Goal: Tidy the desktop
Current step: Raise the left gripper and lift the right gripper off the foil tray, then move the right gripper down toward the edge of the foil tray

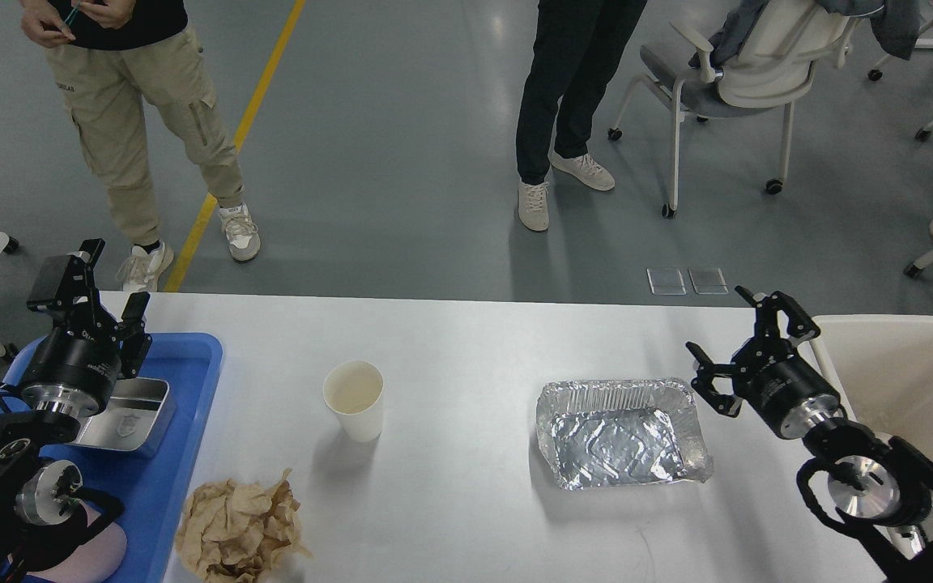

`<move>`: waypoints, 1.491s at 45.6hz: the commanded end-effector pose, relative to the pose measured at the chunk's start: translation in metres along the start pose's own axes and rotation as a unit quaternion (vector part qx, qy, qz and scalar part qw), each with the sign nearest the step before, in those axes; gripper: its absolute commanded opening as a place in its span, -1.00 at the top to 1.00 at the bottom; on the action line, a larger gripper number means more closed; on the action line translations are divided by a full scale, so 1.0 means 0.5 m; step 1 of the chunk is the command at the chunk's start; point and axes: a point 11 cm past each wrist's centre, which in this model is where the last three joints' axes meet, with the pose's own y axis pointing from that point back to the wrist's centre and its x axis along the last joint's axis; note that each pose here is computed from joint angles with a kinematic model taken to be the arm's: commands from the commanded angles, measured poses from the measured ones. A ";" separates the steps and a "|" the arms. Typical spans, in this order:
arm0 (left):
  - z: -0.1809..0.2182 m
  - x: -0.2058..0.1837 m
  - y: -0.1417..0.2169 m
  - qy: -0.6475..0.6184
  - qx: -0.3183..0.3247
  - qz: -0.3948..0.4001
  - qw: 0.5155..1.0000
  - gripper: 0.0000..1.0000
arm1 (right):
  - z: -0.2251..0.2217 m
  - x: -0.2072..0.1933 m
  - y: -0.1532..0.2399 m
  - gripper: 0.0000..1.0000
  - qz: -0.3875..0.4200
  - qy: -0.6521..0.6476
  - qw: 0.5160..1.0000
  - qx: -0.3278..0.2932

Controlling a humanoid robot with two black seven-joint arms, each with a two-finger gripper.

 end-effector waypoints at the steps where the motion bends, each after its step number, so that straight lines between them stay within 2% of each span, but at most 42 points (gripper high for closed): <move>1: 0.001 0.003 0.001 -0.005 0.001 -0.004 1.000 -0.94 | -0.069 0.022 0.037 -1.00 -0.028 0.059 0.998 -0.002; 6: 0.001 0.010 0.002 -0.010 0.003 -0.003 1.000 -0.94 | -0.140 0.024 0.079 -1.00 -0.059 0.121 0.991 -0.013; 14: -0.005 0.009 0.003 -0.010 0.006 -0.003 1.000 -0.94 | -0.223 -0.018 0.125 -1.00 -0.091 0.239 0.966 -0.045; 20: -0.012 0.002 0.004 -0.009 0.010 -0.007 1.000 -0.94 | -0.231 -0.042 0.160 -1.00 -0.108 0.358 0.923 -0.097; 25: -0.009 -0.006 -0.004 -0.007 0.006 -0.010 1.000 -0.94 | -0.224 -0.020 0.204 -1.00 -0.100 0.460 0.866 -0.168; 35: -0.023 -0.030 -0.022 -0.008 0.017 -0.039 0.999 -0.94 | -0.241 0.033 0.257 -1.00 -0.070 0.551 0.792 -0.254; 40: -0.033 -0.040 -0.029 -0.006 0.020 -0.051 0.998 -0.94 | -0.271 0.049 0.274 -1.00 -0.044 0.582 0.766 -0.270; 48: -0.027 -0.049 -0.035 0.000 0.017 -0.064 0.998 -0.94 | -0.295 0.064 0.275 -1.00 0.000 0.593 0.764 -0.254; 60: -0.024 -0.057 -0.040 0.003 0.014 -0.070 0.997 -0.94 | -0.309 0.082 0.269 -1.00 0.044 0.528 0.819 -0.220; 68: -0.028 -0.053 -0.035 0.003 0.017 -0.068 0.998 -0.94 | -0.304 0.086 0.272 -1.00 0.038 0.516 0.826 -0.224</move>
